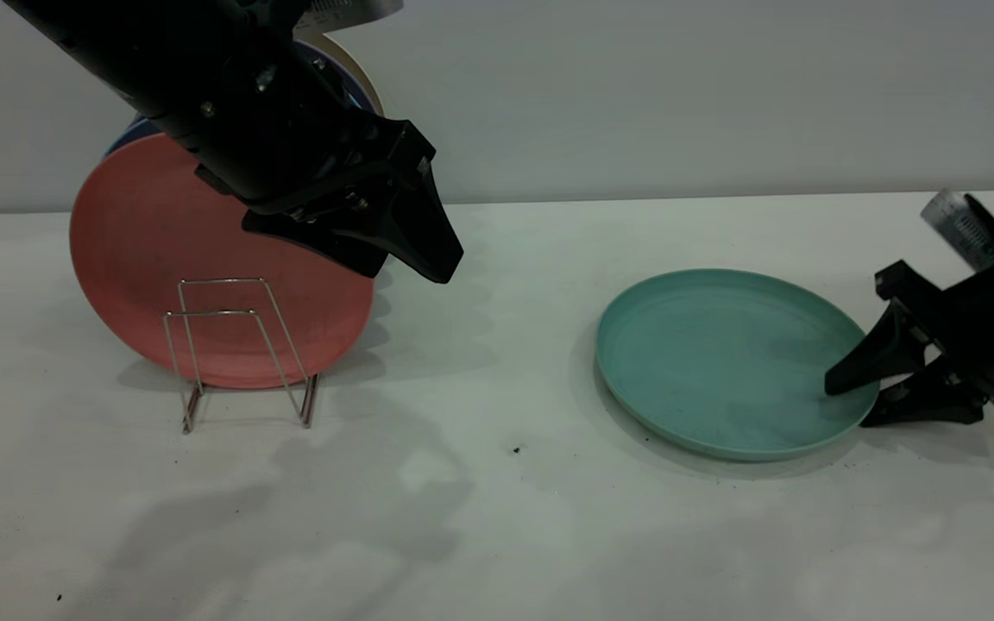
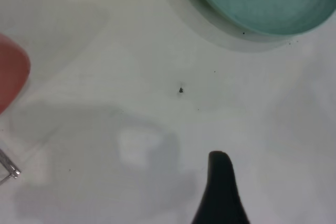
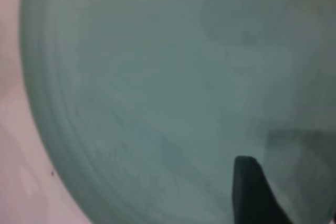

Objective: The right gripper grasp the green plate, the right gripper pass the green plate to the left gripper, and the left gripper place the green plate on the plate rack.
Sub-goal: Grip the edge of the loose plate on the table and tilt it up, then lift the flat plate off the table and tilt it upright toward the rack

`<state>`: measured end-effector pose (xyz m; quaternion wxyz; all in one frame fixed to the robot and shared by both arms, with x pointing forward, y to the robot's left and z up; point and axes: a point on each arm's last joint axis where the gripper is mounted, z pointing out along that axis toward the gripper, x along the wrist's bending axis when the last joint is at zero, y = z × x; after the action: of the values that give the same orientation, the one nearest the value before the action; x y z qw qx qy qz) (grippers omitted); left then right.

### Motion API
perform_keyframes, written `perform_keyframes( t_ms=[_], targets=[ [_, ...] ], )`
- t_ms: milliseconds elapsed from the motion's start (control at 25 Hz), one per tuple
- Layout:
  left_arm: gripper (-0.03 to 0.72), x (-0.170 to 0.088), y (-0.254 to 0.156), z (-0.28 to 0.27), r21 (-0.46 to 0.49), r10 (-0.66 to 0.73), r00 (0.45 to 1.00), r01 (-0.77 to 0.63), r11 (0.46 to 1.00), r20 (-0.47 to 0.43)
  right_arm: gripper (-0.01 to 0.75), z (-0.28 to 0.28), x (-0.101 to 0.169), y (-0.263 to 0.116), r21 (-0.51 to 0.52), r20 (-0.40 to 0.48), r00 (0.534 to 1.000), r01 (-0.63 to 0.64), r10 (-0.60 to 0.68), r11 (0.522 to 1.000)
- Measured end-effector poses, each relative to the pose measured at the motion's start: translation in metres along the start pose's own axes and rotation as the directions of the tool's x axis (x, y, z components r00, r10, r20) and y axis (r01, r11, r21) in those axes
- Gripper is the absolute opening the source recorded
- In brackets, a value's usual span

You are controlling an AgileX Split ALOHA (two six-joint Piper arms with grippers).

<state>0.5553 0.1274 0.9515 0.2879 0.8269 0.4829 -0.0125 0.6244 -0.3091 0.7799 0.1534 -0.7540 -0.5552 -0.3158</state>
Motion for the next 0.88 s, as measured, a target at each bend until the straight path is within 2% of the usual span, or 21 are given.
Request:
perform_keyframes(
  t_ms=[160, 320, 400, 600, 880],
  targets=[
    [0.586, 0.000, 0.000, 0.000, -0.001, -0.004, 1.000, 0.004, 1.000, 0.002, 0.276, 0.003, -0.002, 0.001, -0.003, -0.006, 1.000, -0.009, 0.009, 1.000],
    [0.586, 0.000, 0.000, 0.000, -0.002, -0.006, 1.000, 0.006, 1.000, 0.003, 0.073, 0.005, -0.004, 0.000, -0.004, 0.001, 1.000, 0.020, -0.020, 1.000],
    [0.586, 0.000, 0.000, 0.000, -0.004, -0.006, 1.000, 0.006, 1.000, 0.001, 0.022, 0.006, -0.005, 0.000, -0.008, -0.004, 0.999, 0.039, -0.039, 0.999],
    [0.586, 0.000, 0.002, 0.001, -0.023, -0.031, 1.000, 0.031, 0.999, 0.003, 0.013, 0.006, 0.001, 0.001, -0.019, -0.067, 0.987, 0.147, -0.148, 0.989],
    [0.586, 0.007, -0.001, 0.030, -0.016, -0.172, 0.984, 0.173, 0.985, 0.043, 0.013, 0.013, 0.022, -0.008, 0.001, -0.195, 0.943, 0.275, -0.270, 0.961]
  ],
)
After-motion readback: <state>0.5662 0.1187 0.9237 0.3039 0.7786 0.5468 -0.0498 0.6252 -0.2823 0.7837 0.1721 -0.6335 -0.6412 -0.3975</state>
